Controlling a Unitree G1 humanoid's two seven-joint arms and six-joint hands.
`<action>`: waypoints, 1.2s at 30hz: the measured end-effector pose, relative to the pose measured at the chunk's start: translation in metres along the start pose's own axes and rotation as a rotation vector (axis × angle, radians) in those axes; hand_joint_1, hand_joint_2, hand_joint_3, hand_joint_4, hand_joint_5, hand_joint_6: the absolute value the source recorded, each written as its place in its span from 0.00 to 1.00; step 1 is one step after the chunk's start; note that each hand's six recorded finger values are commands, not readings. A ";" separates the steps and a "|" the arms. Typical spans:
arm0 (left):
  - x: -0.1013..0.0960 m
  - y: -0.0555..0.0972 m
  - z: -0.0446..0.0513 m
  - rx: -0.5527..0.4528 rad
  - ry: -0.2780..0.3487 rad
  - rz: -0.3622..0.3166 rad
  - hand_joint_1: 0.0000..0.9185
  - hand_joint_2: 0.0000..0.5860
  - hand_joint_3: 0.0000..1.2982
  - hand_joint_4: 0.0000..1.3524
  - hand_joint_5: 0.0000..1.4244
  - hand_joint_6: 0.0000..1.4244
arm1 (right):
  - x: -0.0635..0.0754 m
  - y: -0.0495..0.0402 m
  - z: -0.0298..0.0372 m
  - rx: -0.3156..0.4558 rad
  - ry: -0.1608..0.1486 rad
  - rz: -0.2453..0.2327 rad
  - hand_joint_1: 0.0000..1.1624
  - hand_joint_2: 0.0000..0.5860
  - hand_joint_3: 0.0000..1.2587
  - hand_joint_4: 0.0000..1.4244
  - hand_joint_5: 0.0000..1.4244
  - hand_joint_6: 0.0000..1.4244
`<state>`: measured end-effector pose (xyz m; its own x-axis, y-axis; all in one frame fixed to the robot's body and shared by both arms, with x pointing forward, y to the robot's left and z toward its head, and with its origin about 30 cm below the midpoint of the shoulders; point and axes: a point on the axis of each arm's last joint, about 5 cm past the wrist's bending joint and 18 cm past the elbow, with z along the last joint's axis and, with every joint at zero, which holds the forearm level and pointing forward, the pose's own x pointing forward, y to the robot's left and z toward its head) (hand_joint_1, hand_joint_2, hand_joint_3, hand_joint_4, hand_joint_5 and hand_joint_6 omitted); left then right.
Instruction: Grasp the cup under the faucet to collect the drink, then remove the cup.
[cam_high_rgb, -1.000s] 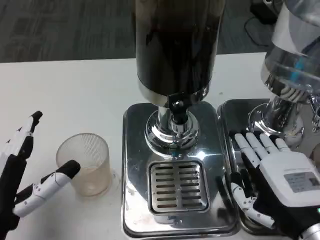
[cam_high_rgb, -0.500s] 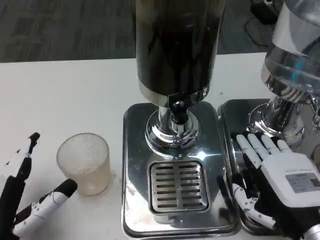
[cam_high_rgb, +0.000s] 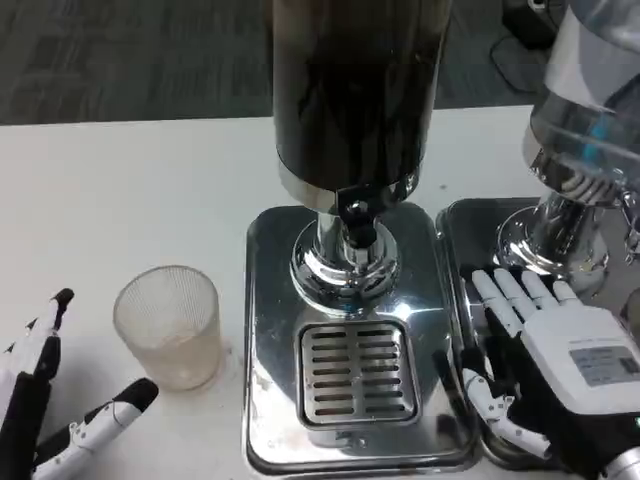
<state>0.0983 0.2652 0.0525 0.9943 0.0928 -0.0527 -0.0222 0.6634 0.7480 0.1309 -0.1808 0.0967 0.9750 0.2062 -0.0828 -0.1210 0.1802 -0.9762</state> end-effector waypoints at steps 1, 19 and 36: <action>0.002 -0.001 -0.0006 -0.001 -0.002 0.003 0.08 0.01 0.00 0.00 0.00 0.00 | 0.000 0.0001 0.0000 0.000 0.001 0.000 0.11 0.87 0.00 0.00 0.00 0.00; 0.029 -0.019 0.0029 -0.007 -0.075 -0.004 0.15 0.04 0.00 0.00 0.00 0.00 | 0.000 0.0012 0.0003 0.003 0.003 0.008 0.12 0.86 0.00 0.00 0.00 0.00; 0.044 -0.033 0.0023 -0.047 -0.128 -0.032 0.24 0.08 0.00 0.00 0.00 0.00 | -0.003 -0.0004 0.0016 0.007 0.013 0.014 0.12 0.83 0.00 0.00 0.00 0.00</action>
<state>0.1432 0.2457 0.0270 0.9997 -0.0221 0.0111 0.0075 0.6987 0.7154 0.1277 -0.1799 0.0977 0.9756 0.1961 -0.0993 -0.1361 0.1845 -0.9734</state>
